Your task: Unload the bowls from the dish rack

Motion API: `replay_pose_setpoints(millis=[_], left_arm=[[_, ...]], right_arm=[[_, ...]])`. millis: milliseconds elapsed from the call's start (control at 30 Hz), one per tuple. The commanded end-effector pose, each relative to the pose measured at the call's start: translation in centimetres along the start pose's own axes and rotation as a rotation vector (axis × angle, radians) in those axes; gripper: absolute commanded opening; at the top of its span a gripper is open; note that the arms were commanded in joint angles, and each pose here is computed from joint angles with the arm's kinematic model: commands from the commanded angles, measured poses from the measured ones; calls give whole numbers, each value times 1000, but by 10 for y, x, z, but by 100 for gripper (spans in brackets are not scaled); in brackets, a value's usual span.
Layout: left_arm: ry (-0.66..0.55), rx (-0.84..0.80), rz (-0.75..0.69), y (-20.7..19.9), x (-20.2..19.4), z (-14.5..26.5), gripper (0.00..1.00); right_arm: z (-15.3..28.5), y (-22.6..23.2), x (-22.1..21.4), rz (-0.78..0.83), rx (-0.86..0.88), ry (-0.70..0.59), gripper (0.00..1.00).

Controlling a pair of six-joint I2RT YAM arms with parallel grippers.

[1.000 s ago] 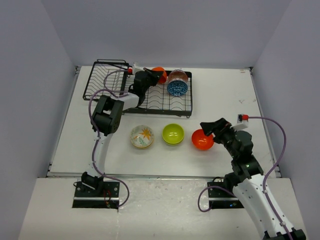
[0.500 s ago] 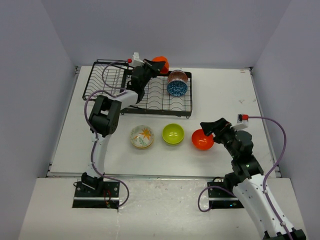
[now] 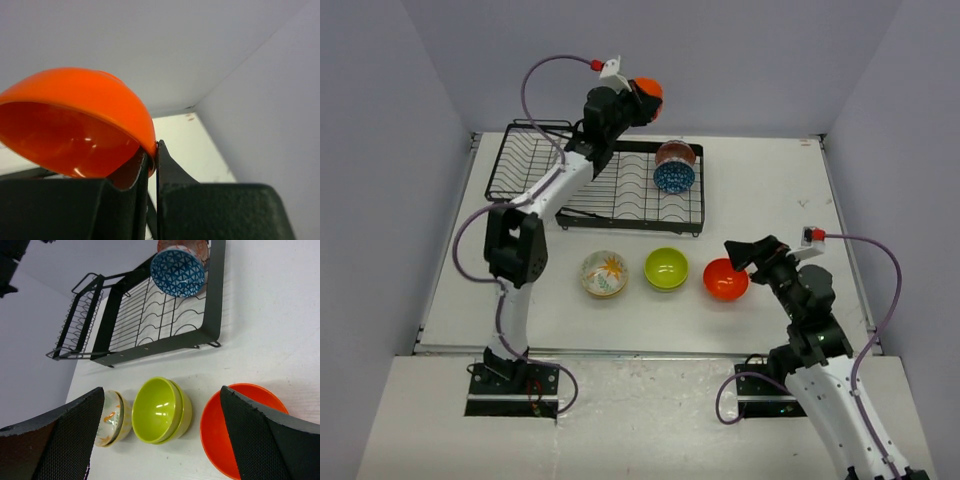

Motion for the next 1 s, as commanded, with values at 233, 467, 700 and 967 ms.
replay_pose_setpoints(millis=[233, 467, 700, 967], left_arm=[[351, 312, -766, -82, -129, 205, 0], [594, 72, -863, -99, -211, 297, 0], [819, -257, -986, -100, -255, 340, 0], [836, -511, -1051, -133, -244, 350, 0]], right_arm=[[21, 57, 89, 181, 74, -104, 99], [10, 78, 118, 303, 60, 48, 98], [-14, 90, 80, 343, 217, 480, 71], [-8, 96, 24, 498, 164, 739, 72]])
Point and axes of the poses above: each gripper's point midway between its finger pads, its own z axis back along the fingers, its own y axis along the line the jaws close on, x = y × z, the point moved 5 cm from there along z, back along the fingers, and after that the axes turned 10 degrees about z, right-handed, at the moved point
